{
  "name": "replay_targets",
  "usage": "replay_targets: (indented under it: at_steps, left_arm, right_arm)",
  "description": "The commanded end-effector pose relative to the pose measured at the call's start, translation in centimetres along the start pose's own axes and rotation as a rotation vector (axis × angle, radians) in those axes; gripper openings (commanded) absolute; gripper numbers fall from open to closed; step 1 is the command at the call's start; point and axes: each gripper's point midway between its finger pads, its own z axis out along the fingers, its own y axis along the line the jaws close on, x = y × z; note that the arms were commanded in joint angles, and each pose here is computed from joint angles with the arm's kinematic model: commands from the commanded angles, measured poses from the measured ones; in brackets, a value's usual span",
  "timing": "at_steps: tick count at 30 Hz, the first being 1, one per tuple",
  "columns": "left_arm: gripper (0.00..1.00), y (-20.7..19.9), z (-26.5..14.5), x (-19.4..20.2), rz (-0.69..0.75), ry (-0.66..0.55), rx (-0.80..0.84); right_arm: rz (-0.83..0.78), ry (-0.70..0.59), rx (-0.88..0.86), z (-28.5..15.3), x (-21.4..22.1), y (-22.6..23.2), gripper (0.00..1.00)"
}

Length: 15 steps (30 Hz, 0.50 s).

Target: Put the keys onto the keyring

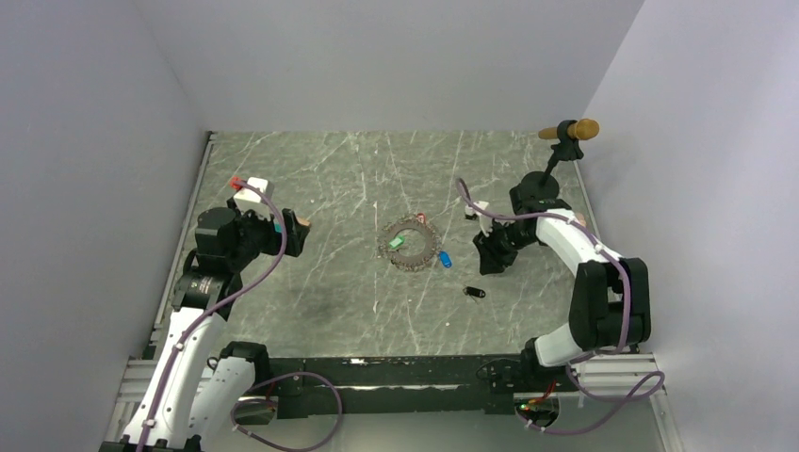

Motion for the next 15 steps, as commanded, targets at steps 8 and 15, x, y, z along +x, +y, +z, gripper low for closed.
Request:
replay_targets:
  at_steps: [8,15]
  left_arm:
    - [0.98,-0.2,0.2,-0.8,0.017,-0.034,0.022]
    - [0.98,-0.3,0.2,-0.8,0.018,-0.037,0.026]
  right_arm:
    - [-0.287,-0.129,-0.132,1.0,-3.0,4.6,0.51]
    - [-0.234,0.045,0.029,3.4,-2.3,3.5,0.51]
